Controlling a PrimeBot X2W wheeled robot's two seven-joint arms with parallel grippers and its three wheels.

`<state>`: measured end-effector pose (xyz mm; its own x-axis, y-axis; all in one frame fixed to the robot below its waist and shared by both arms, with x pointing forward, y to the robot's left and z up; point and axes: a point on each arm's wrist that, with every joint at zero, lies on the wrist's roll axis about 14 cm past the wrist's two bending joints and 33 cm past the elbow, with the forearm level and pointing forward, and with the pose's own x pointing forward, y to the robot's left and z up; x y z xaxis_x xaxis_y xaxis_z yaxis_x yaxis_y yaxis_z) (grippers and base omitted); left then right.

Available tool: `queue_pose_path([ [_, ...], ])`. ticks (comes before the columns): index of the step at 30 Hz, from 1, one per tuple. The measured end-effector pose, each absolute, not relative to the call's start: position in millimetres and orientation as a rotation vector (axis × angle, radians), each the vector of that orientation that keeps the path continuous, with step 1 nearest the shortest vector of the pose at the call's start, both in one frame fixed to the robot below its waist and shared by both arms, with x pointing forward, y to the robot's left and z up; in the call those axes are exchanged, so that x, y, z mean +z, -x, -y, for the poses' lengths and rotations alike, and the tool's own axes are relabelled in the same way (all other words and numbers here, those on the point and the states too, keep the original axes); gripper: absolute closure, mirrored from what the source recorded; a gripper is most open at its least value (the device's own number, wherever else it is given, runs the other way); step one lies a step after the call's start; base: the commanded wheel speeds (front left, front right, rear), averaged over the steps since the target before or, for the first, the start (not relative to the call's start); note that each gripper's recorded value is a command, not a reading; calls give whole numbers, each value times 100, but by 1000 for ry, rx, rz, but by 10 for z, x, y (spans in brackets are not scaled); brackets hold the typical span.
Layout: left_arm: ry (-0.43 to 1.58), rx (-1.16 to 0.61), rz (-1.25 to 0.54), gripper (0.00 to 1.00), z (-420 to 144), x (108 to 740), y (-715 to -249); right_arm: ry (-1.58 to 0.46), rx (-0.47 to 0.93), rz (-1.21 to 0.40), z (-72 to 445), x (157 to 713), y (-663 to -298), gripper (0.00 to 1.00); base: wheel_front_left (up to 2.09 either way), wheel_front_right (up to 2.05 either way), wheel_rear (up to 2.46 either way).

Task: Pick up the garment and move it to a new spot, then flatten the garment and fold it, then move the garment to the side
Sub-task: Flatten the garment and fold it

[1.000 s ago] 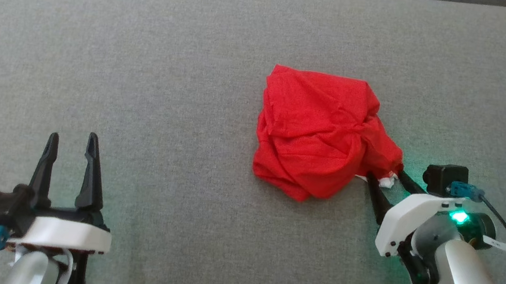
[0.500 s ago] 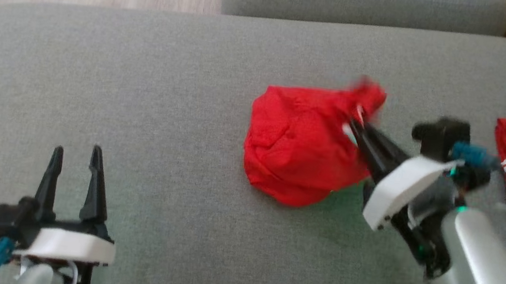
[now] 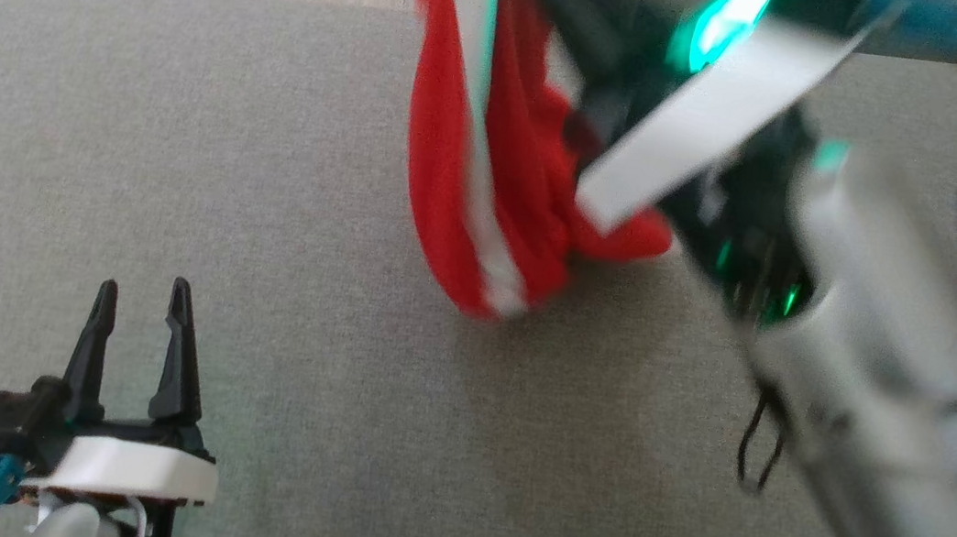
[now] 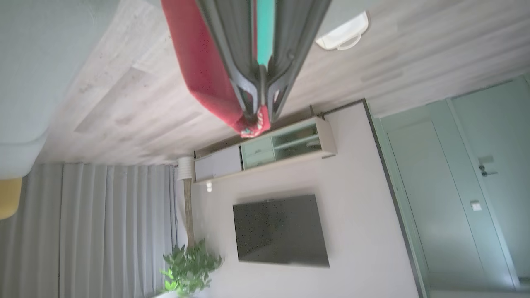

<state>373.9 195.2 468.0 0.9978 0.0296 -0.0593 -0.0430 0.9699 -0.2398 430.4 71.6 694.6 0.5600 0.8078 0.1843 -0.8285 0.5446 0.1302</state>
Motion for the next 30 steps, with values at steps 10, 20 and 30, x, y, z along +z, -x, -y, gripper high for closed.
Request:
queue_pose_path([
  [10,245,16,-61,0,-1884,4667,-3778,-304,845,325,-298,7536,-4619,100,0,0,0],
  [20,249,-28,-81,0,-1731,4601,-3886,-325,484,-234,833,5265,-4460,100,0,0,0],
  [30,247,-68,-69,0,-1609,4643,-4033,-283,87,-281,1886,4697,-4364,0,0,0,0],
])
